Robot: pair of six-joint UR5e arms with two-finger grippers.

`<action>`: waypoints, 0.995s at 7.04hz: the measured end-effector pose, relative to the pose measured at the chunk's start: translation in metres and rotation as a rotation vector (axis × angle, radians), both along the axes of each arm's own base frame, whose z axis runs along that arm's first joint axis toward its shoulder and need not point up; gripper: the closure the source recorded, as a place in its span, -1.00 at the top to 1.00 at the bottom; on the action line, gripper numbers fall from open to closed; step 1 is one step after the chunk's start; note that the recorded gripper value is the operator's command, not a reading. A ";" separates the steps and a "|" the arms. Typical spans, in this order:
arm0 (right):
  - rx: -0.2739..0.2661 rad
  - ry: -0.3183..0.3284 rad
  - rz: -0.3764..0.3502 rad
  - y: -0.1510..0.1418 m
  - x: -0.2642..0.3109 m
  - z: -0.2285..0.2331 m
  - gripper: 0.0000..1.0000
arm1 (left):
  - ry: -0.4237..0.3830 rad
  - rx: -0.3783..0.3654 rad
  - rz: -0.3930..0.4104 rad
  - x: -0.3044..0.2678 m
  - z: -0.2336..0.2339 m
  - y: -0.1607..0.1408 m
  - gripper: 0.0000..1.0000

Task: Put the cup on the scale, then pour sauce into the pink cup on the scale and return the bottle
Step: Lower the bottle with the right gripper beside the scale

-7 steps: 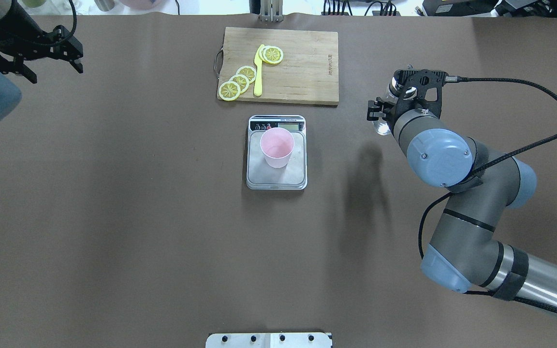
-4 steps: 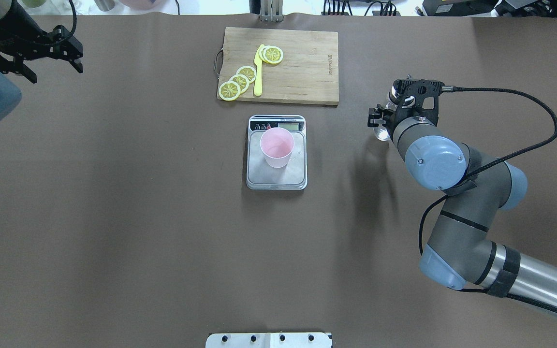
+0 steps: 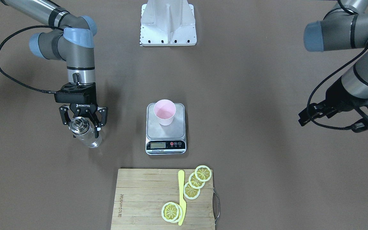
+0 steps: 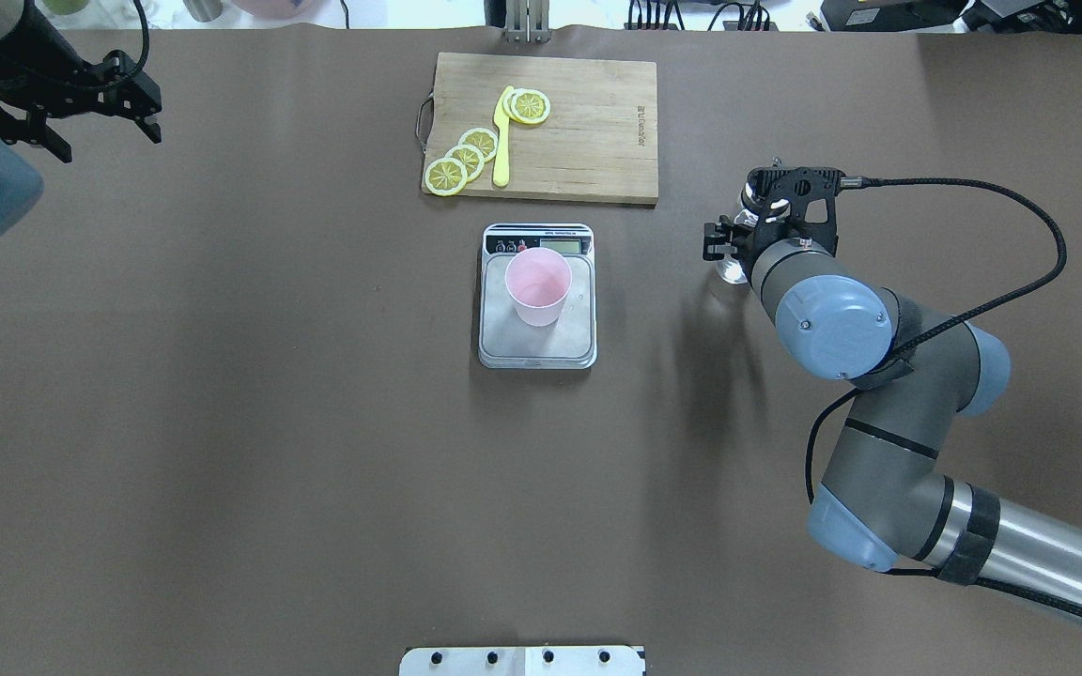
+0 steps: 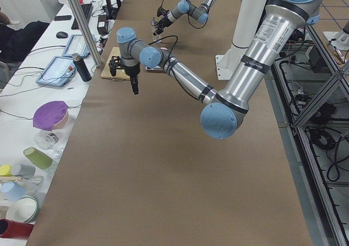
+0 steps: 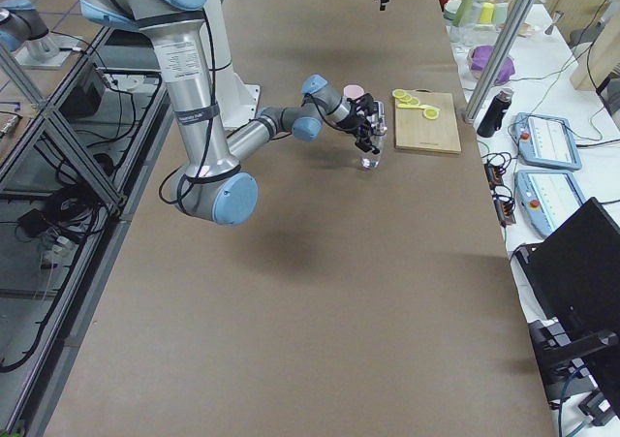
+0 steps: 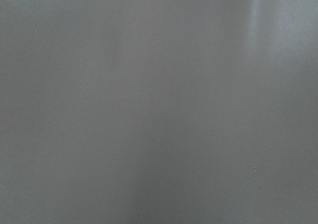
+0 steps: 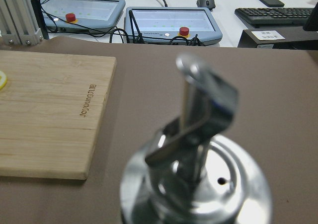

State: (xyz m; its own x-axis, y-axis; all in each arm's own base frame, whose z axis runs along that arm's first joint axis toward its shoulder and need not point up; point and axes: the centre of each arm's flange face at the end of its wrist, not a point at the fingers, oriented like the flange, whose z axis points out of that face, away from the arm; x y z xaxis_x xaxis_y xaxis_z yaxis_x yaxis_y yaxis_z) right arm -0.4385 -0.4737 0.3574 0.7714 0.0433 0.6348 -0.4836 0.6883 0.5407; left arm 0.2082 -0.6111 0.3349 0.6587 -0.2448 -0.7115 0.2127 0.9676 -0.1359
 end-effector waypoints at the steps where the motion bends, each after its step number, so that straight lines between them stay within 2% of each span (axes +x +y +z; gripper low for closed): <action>1: 0.011 0.020 -0.017 0.001 -0.001 0.000 -1.00 | 0.000 -0.001 0.000 0.000 0.000 0.000 0.97; 3: 0.057 0.058 -0.065 0.002 0.000 -0.002 -1.00 | -0.002 -0.001 -0.001 0.000 0.001 -0.001 0.97; 4: 0.092 0.055 -0.106 0.003 -0.002 -0.004 -1.00 | -0.002 -0.001 0.000 0.000 0.002 -0.001 0.97; 7: 0.185 -0.007 -0.232 0.004 0.000 -0.016 -1.00 | -0.001 0.000 0.001 0.001 0.012 -0.004 0.97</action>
